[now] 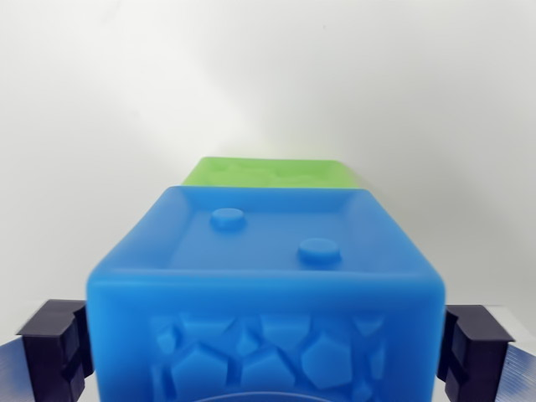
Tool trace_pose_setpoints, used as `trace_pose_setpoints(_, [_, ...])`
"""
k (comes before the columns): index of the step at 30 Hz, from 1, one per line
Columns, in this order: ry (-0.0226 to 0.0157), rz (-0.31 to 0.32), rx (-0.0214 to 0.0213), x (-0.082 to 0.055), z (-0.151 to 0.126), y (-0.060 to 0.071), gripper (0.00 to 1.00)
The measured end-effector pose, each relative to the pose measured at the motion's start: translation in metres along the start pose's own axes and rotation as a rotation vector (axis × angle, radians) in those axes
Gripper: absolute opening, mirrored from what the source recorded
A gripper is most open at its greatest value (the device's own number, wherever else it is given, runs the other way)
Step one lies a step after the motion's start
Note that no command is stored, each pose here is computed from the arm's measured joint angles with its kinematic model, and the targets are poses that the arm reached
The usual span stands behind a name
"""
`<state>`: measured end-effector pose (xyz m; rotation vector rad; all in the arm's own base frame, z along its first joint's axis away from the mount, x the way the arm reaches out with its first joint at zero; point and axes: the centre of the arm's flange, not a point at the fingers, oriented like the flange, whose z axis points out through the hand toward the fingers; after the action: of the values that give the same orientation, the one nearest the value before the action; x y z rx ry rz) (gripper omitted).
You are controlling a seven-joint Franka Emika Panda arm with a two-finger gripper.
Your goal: Stack cube
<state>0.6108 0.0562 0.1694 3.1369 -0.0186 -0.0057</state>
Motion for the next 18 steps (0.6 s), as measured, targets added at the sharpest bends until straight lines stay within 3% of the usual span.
trace_pose_setpoints(18, [0.0032, 0.001, 0.0029, 0.001, -0.025, 0.000, 1.00])
